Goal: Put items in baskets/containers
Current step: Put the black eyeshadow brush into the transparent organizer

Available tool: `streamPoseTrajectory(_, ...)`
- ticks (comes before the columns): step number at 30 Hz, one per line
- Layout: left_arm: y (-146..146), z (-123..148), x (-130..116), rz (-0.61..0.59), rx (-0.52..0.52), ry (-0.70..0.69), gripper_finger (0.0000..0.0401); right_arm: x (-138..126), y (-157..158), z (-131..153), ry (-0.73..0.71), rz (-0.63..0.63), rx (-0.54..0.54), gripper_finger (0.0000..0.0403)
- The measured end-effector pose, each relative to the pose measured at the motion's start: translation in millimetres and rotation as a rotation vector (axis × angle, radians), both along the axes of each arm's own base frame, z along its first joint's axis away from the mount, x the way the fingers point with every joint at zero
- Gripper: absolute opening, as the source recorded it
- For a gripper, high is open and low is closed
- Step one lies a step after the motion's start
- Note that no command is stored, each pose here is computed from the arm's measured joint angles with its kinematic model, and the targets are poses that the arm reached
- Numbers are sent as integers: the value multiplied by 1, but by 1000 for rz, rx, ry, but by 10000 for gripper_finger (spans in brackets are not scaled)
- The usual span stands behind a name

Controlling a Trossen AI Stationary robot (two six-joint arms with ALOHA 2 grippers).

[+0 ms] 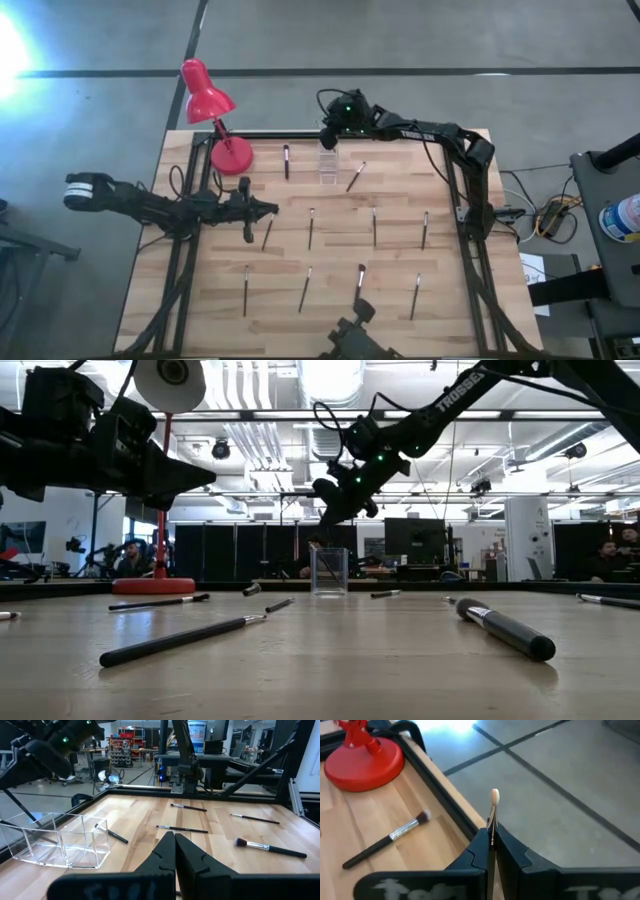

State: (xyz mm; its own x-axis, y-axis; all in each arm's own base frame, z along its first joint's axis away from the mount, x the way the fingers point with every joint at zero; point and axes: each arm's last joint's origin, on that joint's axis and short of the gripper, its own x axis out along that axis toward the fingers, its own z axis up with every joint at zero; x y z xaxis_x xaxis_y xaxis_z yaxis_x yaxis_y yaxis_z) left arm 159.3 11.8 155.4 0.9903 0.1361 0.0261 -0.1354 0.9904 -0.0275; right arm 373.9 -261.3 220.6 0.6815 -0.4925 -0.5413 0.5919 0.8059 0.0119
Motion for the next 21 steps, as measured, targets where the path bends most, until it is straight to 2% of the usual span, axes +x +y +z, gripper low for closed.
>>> streamPoseTrajectory(10,0,0,0,-3,-1,-1,0,-3,3,-11,25,12,54,16)
streamPoseTrajectory(21,0,0,0,-3,-1,-1,0,-3,3,-11,21,2,60,60)
